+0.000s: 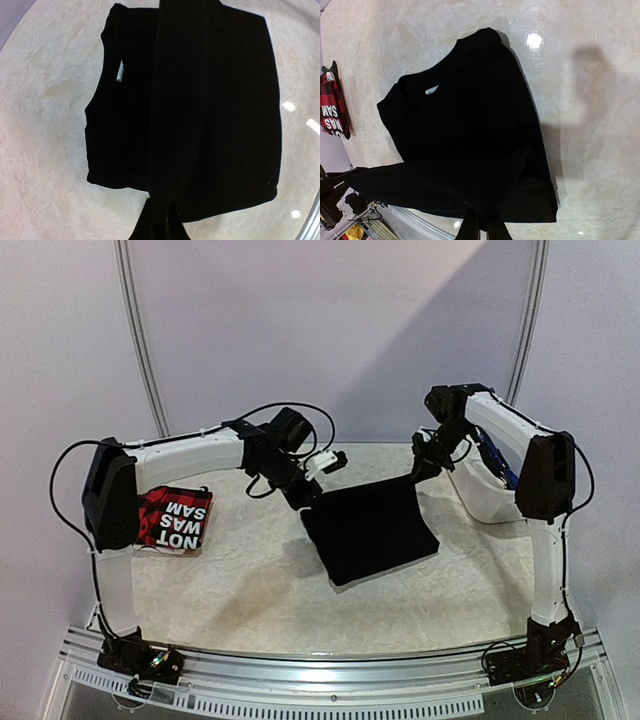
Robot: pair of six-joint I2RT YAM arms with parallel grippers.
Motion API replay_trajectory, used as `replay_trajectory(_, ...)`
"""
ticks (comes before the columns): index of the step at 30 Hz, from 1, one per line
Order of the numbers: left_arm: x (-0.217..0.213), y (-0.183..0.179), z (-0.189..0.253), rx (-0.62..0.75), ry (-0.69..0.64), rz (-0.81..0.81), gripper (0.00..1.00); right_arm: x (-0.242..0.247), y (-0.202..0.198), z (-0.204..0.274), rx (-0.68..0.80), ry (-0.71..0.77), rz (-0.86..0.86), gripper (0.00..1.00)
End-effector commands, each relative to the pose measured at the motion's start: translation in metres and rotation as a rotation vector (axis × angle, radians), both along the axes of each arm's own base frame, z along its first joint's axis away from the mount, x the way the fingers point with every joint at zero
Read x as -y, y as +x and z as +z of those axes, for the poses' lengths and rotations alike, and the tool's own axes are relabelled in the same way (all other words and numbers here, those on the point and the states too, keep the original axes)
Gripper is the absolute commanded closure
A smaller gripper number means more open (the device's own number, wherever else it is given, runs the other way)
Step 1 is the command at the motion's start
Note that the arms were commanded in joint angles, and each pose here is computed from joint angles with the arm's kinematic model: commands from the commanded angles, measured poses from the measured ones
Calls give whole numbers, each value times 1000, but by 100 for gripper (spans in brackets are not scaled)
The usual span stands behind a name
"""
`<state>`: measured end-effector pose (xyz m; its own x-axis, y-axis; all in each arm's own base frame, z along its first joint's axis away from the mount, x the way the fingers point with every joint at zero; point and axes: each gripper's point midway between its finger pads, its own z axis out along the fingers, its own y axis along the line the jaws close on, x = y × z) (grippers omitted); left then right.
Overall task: Fold and stack the mixed laundry pile
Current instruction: Fold the 2/3-rectangle-folded T-shirt at the center of the board.
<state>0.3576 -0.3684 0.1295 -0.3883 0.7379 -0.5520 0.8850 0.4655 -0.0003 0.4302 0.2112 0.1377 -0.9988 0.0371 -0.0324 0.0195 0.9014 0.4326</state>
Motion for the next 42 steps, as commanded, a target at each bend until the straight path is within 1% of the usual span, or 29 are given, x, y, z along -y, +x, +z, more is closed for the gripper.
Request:
replay_trajectory(1,-2,25,-7,0,-36,62,100,-6,27,-10,45,48,-17,100)
replay_trajectory(8,-5,45,-33,-10,-38,125,100,-19,54,-26,85,112,-42,100)
replay_trajectory(16,-14,73,-60,-18,-41,208,100,-28,73,-47,105,148,-67,100)
replay_trajectory(19,-16,85,-65,9,-43,243,100,-30,81,-56,112,159,-81,100)
replay_trajectory(20,-17,90,-67,20,-47,260,96,-32,84,-61,115,162,-85,100)
replay_trajectory(22,-23,105,-72,47,-34,331,85,-34,92,-65,131,174,-101,97)
replay_trajectory(23,-26,113,-72,52,-31,370,80,-35,96,-67,139,179,-112,92)
replay_trajectory(24,-29,120,-70,54,-34,410,74,-36,101,-64,155,185,-121,84)
replay_trajectory(25,-28,127,-62,65,-47,431,66,-37,106,-60,166,194,-134,75)
replay_trajectory(26,-26,130,-52,71,-70,452,45,-37,109,-54,180,200,-142,66)
replay_trajectory(27,-24,131,-42,84,-92,457,15,-38,113,-45,203,205,-149,60)
replay_trajectory(28,-23,132,-31,100,-114,460,2,-37,115,-39,220,205,-156,57)
replay_trajectory(29,-22,132,-22,111,-130,464,1,-36,117,-29,242,204,-159,55)
replay_trajectory(31,-23,130,-6,123,-146,470,0,-31,115,-14,277,183,-158,50)
replay_trajectory(35,-29,116,13,112,-151,477,0,-20,102,-1,319,132,-129,47)
replay_trajectory(37,-28,101,16,107,-154,453,1,-16,89,10,342,123,-115,46)
replay_trajectory(42,-12,45,13,30,-157,324,8,-28,42,8,344,134,-6,47)
